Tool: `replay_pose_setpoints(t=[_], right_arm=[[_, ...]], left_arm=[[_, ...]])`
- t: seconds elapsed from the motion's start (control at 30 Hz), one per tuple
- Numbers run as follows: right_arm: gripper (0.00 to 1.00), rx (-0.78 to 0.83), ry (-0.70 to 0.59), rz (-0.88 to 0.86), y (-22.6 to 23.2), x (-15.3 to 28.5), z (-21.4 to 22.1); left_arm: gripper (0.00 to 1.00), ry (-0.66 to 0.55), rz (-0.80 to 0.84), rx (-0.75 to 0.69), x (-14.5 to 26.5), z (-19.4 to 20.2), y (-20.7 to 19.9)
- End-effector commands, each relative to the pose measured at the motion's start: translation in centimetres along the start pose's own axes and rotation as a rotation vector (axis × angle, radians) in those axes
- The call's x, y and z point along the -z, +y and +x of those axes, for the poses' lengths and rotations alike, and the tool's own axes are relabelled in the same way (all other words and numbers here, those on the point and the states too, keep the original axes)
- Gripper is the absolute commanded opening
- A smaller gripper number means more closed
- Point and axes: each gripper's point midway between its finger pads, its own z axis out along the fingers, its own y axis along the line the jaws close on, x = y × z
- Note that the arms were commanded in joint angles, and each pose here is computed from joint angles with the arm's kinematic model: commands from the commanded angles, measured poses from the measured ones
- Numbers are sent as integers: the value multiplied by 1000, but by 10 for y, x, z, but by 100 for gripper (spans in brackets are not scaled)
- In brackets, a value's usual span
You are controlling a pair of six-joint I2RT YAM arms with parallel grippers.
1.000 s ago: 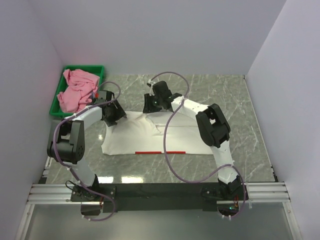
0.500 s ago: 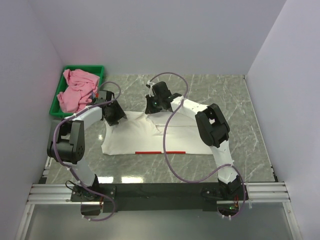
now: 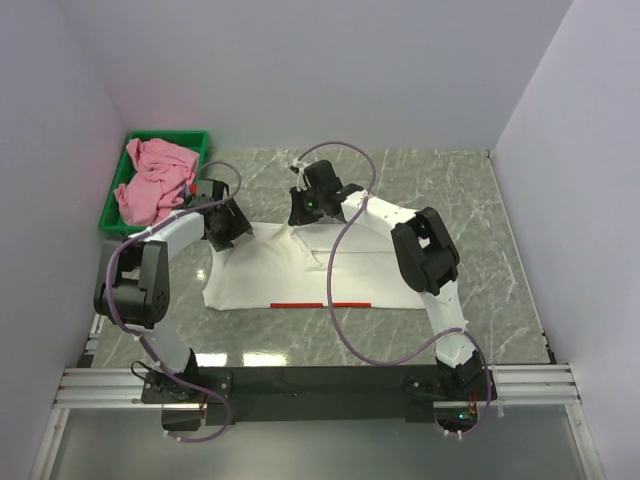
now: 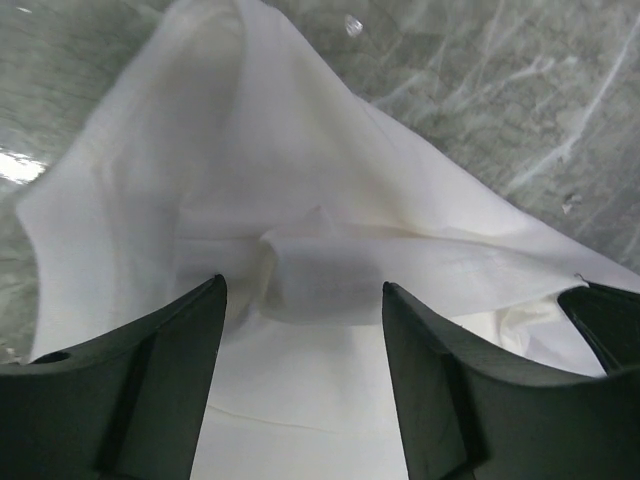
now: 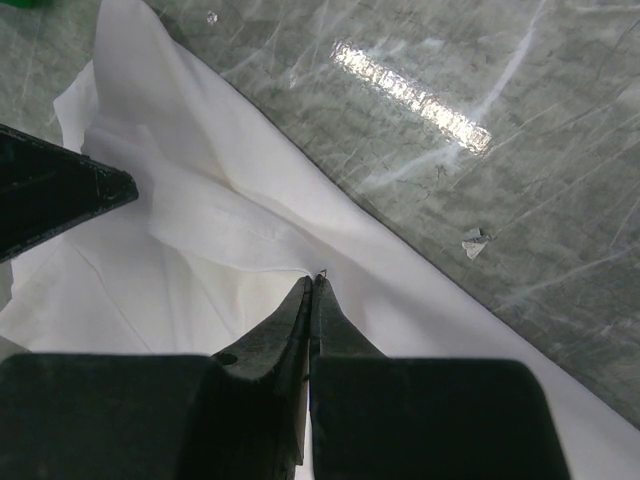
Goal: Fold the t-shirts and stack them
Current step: Fold the tshirt
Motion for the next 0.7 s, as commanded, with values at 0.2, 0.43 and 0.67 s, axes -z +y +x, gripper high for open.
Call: replay_pose_setpoints(t=[0.2,0.43,0.67], right_arm=[[0,37,-42,-33,13,1,-18],[0,37,-48,-33,14,1,-20],[0,38,-47,-32,13,2,-20]], left_arm=[[67,-143,49,-26,22,-34,-22],[63,-84,48,-38,2,-24,-31],[64,-76,20,-54,-1,-21,-34]])
